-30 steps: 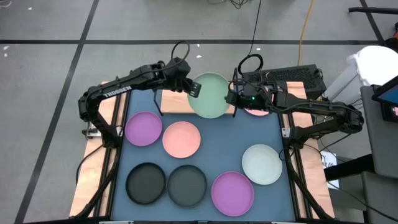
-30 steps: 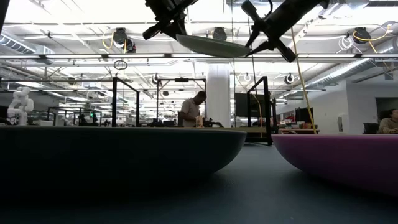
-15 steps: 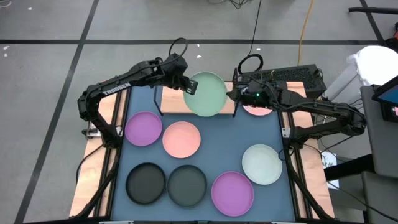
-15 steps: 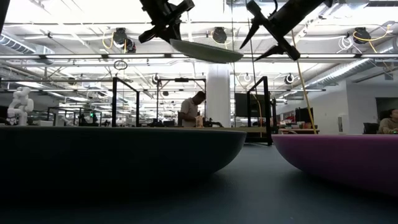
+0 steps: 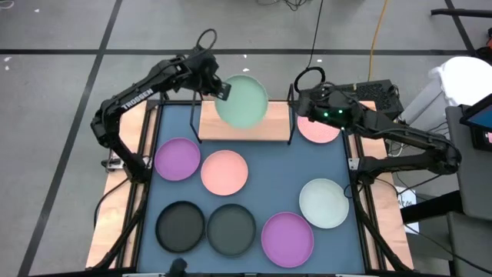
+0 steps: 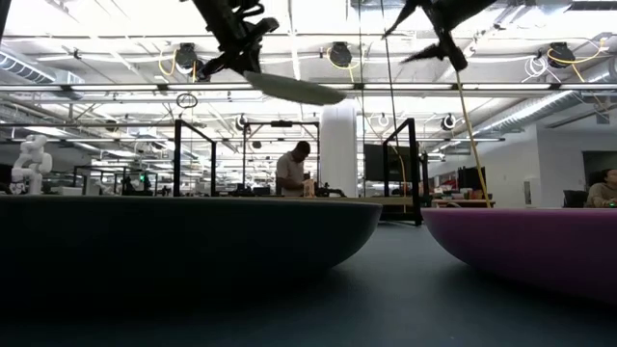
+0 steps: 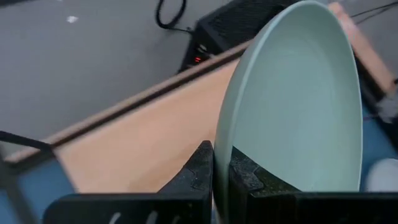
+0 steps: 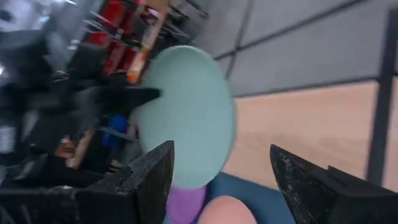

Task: Place and stack plates onto a shelf
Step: Put the green plate on the shelf

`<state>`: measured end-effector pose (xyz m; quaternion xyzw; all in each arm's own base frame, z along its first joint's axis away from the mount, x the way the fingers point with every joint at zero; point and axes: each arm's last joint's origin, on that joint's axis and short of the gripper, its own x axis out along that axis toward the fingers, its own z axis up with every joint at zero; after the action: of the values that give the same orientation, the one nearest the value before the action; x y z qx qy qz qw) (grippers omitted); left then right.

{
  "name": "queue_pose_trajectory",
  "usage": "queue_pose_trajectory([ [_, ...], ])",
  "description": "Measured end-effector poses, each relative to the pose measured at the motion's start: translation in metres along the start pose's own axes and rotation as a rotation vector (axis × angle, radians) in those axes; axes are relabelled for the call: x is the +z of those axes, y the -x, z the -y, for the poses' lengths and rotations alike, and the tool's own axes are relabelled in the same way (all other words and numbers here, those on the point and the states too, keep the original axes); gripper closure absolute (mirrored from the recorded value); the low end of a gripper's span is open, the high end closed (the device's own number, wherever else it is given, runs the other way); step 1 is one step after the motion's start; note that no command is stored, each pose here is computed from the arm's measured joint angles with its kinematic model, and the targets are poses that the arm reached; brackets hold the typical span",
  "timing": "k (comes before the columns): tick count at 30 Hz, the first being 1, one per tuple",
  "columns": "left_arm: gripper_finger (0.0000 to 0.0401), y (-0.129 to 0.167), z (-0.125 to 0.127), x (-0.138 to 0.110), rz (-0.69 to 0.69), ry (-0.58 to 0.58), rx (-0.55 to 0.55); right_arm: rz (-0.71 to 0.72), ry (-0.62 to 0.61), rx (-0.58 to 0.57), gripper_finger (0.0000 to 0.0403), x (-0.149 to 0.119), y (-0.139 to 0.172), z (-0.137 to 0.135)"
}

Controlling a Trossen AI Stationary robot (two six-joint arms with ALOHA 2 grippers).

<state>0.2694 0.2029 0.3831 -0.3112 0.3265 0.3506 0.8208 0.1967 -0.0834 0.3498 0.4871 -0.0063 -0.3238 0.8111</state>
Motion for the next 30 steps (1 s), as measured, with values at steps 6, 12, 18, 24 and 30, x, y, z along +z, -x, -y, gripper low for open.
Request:
queue_pose_trajectory([
  [6, 0.0387, -0.003, -0.035, 0.013, -0.006, -0.073, 0.012, 0.055, 0.032, 0.098, 0.0156, 0.008, 0.013, -0.009],
  [12, 0.0387, -0.019, -0.057, 0.019, -0.053, -0.202, 0.009, 0.075, 0.082, 0.125, 0.0157, 0.010, 0.016, -0.011],
  [18, 0.0387, -0.049, -0.066, 0.018, -0.142, -0.296, 0.009, 0.075, 0.142, 0.115, 0.0157, 0.009, 0.014, -0.011],
  [24, 0.0387, -0.073, -0.075, 0.018, -0.189, -0.289, 0.023, 0.111, 0.233, 0.126, 0.0157, 0.012, 0.006, -0.012],
  [30, 0.0385, -0.093, -0.079, 0.014, -0.240, -0.338, 0.021, 0.139, 0.283, 0.099, 0.0157, 0.017, 0.000, -0.009],
])
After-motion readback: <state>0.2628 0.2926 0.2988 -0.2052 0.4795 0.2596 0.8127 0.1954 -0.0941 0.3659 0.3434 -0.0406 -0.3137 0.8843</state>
